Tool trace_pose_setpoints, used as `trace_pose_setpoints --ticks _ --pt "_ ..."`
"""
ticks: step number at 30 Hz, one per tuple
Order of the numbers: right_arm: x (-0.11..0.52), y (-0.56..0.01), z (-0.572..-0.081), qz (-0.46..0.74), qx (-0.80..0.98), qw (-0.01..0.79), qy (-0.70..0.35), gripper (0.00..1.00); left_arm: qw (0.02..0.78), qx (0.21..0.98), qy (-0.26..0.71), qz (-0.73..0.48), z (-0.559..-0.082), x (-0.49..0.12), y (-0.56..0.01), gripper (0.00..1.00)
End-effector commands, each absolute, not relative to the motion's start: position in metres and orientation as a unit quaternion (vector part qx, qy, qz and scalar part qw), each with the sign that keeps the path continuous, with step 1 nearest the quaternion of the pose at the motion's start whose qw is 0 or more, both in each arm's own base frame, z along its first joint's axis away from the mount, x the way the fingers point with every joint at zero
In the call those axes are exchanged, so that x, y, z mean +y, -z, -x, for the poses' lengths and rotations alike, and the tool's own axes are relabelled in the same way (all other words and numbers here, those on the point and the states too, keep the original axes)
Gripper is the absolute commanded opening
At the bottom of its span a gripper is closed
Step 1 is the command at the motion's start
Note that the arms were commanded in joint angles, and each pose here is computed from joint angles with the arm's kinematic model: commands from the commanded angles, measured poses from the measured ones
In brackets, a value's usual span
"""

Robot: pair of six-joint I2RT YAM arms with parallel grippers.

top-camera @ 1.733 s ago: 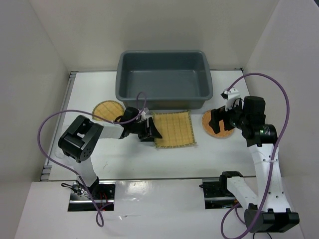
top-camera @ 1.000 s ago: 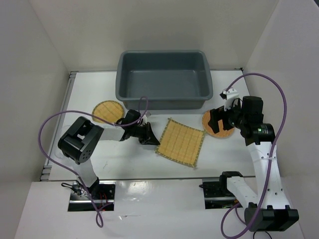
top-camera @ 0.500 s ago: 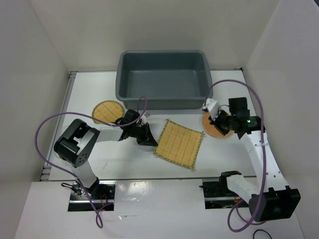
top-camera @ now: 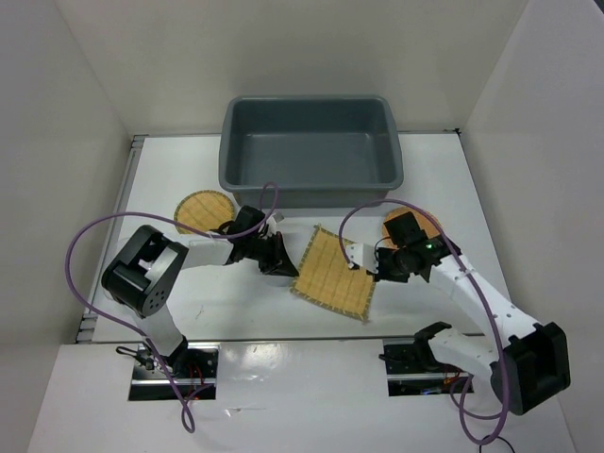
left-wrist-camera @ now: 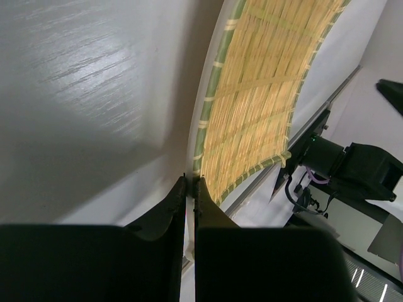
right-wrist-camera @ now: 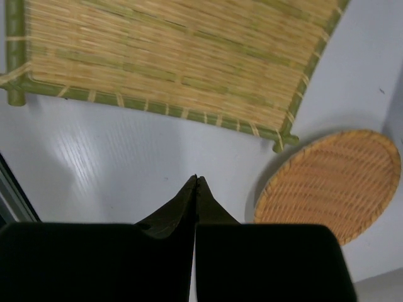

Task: Place the mixed dishes into the plastic bin

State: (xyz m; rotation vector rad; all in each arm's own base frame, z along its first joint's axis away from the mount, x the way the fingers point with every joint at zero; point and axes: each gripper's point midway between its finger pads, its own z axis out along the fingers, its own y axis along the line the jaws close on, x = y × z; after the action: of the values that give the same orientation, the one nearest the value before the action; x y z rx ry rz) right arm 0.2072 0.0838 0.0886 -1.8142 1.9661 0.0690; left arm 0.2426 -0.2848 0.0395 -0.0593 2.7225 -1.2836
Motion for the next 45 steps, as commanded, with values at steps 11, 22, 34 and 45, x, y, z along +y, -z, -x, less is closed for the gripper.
trace_pose_setpoints --ticks 11,22,34,45 --pt "0.116 -0.033 -0.190 0.767 0.611 0.192 -0.048 0.00 0.107 0.884 0.455 0.002 -0.262 -0.298 -0.082 0.00" --pt "0.127 -0.023 -0.203 0.785 0.591 0.180 -0.046 0.00 0.108 0.879 0.464 -0.005 -0.266 -0.303 -0.089 0.00" --pt "0.152 -0.063 -0.227 0.775 0.593 0.208 -0.059 0.00 0.096 0.880 0.465 -0.009 -0.265 -0.305 -0.083 0.00" --pt "0.134 -0.026 -0.221 0.801 0.578 0.154 -0.011 0.00 0.097 0.881 0.462 -0.008 -0.269 -0.302 -0.081 0.00"
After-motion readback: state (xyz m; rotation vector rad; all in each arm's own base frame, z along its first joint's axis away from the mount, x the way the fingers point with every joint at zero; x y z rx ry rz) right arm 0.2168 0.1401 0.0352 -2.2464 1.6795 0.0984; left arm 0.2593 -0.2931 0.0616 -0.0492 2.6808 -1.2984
